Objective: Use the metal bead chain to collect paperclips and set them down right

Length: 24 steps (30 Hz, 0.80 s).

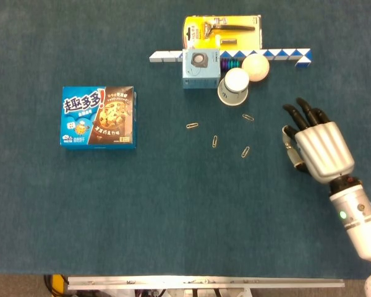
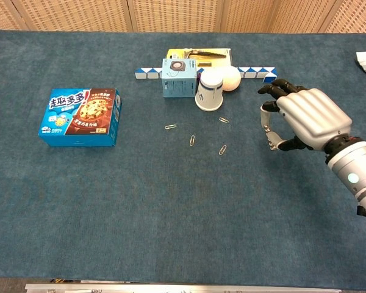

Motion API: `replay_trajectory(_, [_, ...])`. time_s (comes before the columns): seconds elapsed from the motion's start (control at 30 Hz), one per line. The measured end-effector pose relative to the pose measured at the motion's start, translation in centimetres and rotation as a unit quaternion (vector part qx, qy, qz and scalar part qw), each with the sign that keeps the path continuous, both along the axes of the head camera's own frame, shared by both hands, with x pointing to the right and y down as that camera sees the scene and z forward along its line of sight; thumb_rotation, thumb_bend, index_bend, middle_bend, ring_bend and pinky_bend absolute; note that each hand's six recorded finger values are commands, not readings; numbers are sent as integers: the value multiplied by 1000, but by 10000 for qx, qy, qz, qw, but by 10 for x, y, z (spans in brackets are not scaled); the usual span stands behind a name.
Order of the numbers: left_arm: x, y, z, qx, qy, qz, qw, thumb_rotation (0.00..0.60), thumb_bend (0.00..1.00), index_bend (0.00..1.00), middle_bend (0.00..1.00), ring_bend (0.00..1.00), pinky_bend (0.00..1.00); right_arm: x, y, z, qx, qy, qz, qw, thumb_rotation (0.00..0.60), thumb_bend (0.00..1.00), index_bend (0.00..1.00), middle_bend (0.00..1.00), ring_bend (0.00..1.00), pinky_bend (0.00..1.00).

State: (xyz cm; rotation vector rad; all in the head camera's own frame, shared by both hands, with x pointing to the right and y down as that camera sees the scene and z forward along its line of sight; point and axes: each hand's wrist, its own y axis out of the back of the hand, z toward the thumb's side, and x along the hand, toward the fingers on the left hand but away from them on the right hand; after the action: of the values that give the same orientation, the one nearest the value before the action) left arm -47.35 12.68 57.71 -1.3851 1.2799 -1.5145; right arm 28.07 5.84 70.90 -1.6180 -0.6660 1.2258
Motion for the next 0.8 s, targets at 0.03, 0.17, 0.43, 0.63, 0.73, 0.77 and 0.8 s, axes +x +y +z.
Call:
replay_trajectory(0.03, [-1,1,-1,9,-18,-17,10000,600,246,435,294,168,305,-2,-2,-1,7,-4,-23,10000,600,366,554,154,61,220])
replay_trajectory(0.17, [-5,4,-2,17,-59,-107,9999,600,246,435,294,168,307,-8,-8,-1,0,-8,-110,9999,600,366,554,154,61,220])
replay_trajectory(0.43, [-17,16,-9,87,-100,-345,9993,600,246,435,294,168,311,-26,-19,9,-101,34,-337,9994,600,366,554,154,60,219])
replay_trajectory(0.63, [-23,23,-11,118,-171,-453,9988,600,246,435,294,168,311,-46,-27,23,-219,57,-554,9982,600,366,554,154,60,219])
replay_trajectory(0.73, [-24,25,-11,105,-185,-480,9986,600,246,435,294,169,311,-54,-31,29,-270,54,-623,9977,600,366,554,154,61,220])
replay_trajectory(0.77, [-25,26,-11,99,-189,-491,9986,600,246,435,294,169,312,-56,-31,30,-284,52,-638,9975,600,366,554,154,61,220])
replay_trajectory(0.8, [-26,27,-11,93,-189,-502,9985,600,246,435,294,169,312,-58,-32,31,-295,51,-654,9974,600,366,554,154,61,220])
